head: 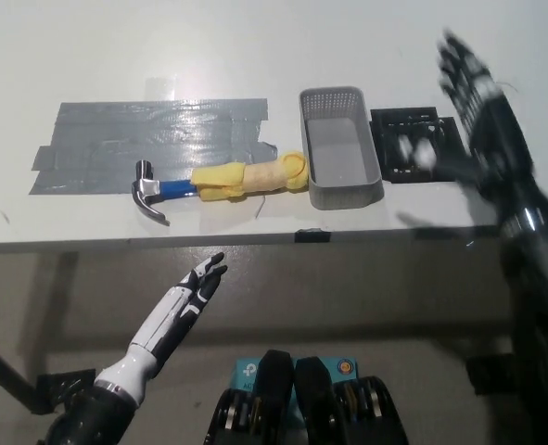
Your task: The robot picks the hammer placed on top of the gray container with right hand and places it on the grey area of the desk
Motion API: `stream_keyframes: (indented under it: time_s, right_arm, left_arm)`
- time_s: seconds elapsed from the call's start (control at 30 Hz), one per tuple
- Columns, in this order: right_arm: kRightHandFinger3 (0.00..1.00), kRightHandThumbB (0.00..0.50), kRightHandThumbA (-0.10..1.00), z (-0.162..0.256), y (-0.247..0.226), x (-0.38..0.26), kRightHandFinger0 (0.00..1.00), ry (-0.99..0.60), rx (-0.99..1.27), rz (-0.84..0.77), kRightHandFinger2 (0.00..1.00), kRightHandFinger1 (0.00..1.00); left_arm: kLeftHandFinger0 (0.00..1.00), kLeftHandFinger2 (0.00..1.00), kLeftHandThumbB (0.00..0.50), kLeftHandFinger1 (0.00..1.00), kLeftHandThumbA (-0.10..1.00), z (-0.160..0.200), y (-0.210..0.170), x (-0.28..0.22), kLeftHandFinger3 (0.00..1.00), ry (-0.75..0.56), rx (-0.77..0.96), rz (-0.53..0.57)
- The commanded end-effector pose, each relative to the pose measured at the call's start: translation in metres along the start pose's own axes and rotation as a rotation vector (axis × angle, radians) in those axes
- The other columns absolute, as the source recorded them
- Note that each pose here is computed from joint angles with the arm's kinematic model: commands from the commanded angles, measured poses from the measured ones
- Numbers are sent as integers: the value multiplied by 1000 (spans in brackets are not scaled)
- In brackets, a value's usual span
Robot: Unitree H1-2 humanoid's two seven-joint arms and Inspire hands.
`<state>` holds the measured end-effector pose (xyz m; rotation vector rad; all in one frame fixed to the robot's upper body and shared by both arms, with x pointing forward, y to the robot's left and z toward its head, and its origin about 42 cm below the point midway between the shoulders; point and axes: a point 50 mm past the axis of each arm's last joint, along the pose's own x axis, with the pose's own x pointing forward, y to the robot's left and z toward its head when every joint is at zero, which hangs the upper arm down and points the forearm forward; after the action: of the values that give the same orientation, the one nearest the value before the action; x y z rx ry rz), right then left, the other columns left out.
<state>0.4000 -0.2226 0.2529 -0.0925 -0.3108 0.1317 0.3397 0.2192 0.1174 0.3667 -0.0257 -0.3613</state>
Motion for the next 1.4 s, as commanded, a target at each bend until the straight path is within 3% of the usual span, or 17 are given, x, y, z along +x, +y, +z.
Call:
stream_keyframes:
  time_s: [0.0,0.13,0.27,0.33,0.4,0.47,0.5,0.57,0.67,0.8,1.37]
  right_arm:
    - [1000,356,1000,85,-2,-130,1000,-424,74,158,1000,1000]
    - [1000,347,1000,45,2,-134,1000,-294,202,128,1000,1000]
    - [1000,250,1000,6,14,-133,1000,-178,244,108,1000,1000]
    - [1000,238,1000,-22,24,-137,1000,-63,249,71,1000,1000]
    - [1000,189,1000,-39,29,-141,1000,-17,239,47,1000,1000]
    - [1000,93,1000,-67,35,-145,1000,68,219,21,1000,1000]
    - [1000,84,1000,-72,36,-147,1000,84,215,23,1000,1000]
    - [1000,112,1000,-77,38,-148,1000,86,209,36,1000,1000]
    - [1000,91,1000,-81,39,-152,1000,98,191,57,1000,1000]
    - [1000,108,1000,-88,40,-155,1000,113,156,75,1000,1000]
    - [1000,51,1000,-104,41,-147,1000,144,138,107,1000,1000]
  left_arm:
    - [1000,1000,113,1000,1000,12,15,-3,1000,-123,-73,110]
    - [1000,1000,110,1000,1000,1,7,-16,1000,-91,-79,103]
    - [1000,1000,111,1000,1000,-10,0,-27,1000,-74,-94,109]
    - [1000,1000,91,1000,1000,-15,-2,-37,1000,-63,-102,112]
    - [1000,1000,83,1000,1000,-19,-4,-44,1000,-58,-105,112]
    - [1000,1000,85,1000,1000,-19,-6,-48,1000,-51,-106,117]
    - [1000,1000,87,1000,1000,-19,-6,-48,1000,-48,-105,121]
    - [1000,1000,84,1000,1000,-19,-4,-48,1000,-53,-105,125]
    - [1000,1000,74,1000,1000,-20,-5,-49,1000,-47,-113,129]
    - [1000,1000,72,1000,1000,-21,-6,-54,1000,-44,-117,130]
    - [1000,1000,84,1000,1000,-26,-4,-59,1000,-24,-118,143]
